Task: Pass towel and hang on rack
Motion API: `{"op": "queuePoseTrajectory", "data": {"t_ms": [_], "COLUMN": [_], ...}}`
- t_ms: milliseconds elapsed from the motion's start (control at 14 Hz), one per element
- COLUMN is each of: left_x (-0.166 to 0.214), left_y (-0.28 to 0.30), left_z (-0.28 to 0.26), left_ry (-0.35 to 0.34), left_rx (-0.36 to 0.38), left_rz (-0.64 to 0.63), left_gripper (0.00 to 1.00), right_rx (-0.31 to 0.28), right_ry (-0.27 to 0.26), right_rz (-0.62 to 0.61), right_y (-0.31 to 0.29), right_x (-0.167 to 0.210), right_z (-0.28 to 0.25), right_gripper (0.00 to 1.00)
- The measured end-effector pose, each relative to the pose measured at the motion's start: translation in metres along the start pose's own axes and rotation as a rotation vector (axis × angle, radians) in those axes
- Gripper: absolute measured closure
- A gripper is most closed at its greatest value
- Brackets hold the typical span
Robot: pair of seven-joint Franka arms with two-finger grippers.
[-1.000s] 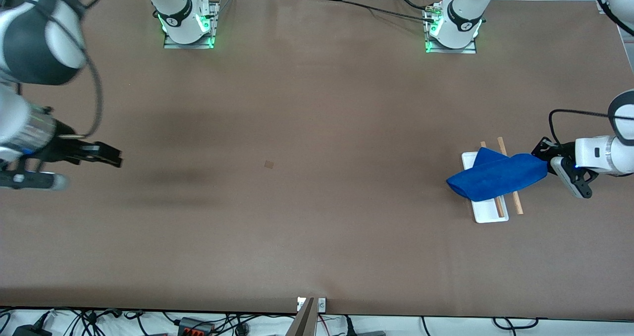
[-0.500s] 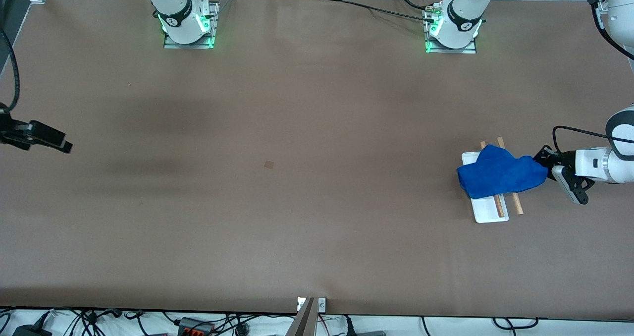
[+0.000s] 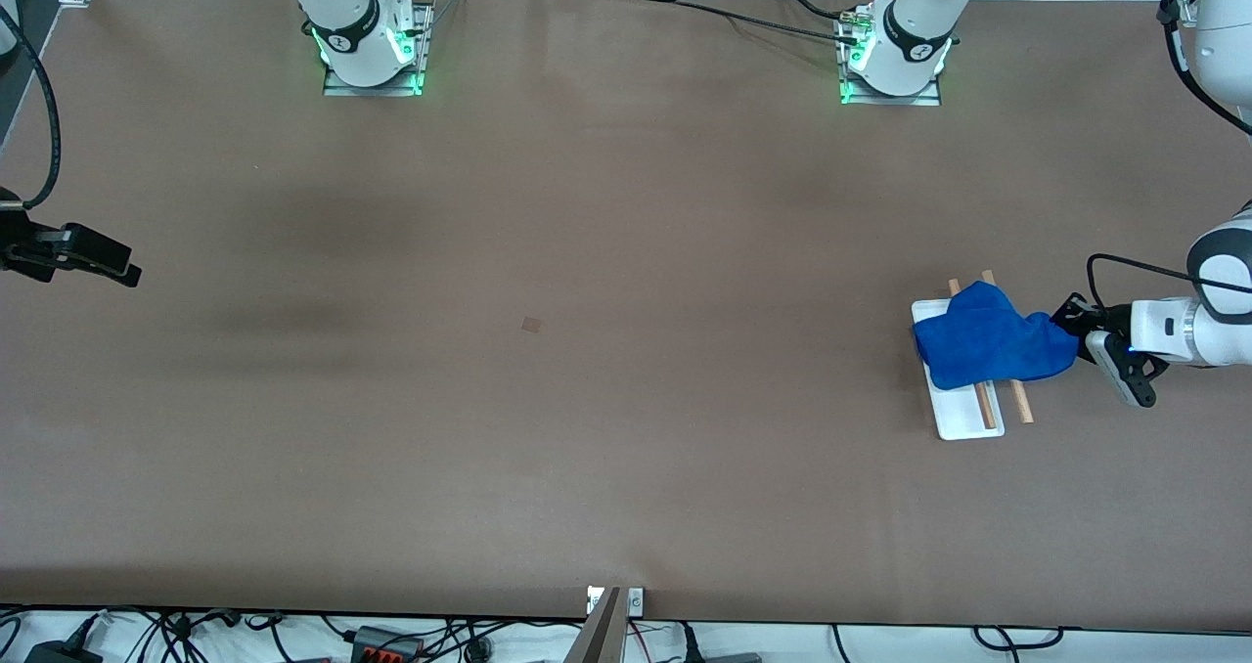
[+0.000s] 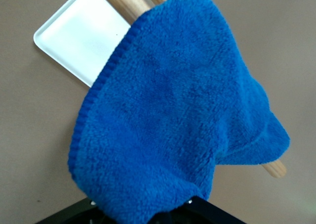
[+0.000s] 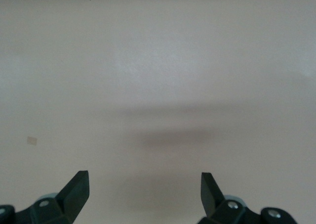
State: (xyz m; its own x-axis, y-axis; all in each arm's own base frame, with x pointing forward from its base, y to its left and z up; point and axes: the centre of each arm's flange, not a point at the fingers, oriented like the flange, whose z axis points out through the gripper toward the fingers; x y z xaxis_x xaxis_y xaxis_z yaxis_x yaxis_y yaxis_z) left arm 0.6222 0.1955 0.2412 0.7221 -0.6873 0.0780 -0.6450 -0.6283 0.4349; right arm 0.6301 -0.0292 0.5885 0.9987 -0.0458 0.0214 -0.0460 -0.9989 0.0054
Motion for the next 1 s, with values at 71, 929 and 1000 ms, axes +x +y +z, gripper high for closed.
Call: {"op": "queuePoseTrajectory", "data": {"t_ms": [71, 929, 1000], "left_x": [-0.002, -0.016, -0.017], "left_y": [-0.002, -0.011, -0.011], "left_z": [0.003, 0.008, 0.006], "left_ry": [0.000, 0.024, 0.025], "left_rx": [-0.004, -0.021, -0.026], "left_rz": [-0.003, 0.005, 0.004], "left_gripper": [0.97, 0.07, 0.00], "right_rx": [-0.002, -0.025, -0.025], "right_ry": [-0.005, 0.025, 0.029], "right_rz": [-0.001, -0.022, -0.028], "right_y": [-0.001, 0.001, 0.002], "right_x": [-0.001, -0.057, -0.057], "right_z": [0.002, 0.026, 0.024], "right_gripper": [0.00, 0.00, 0.00]}}
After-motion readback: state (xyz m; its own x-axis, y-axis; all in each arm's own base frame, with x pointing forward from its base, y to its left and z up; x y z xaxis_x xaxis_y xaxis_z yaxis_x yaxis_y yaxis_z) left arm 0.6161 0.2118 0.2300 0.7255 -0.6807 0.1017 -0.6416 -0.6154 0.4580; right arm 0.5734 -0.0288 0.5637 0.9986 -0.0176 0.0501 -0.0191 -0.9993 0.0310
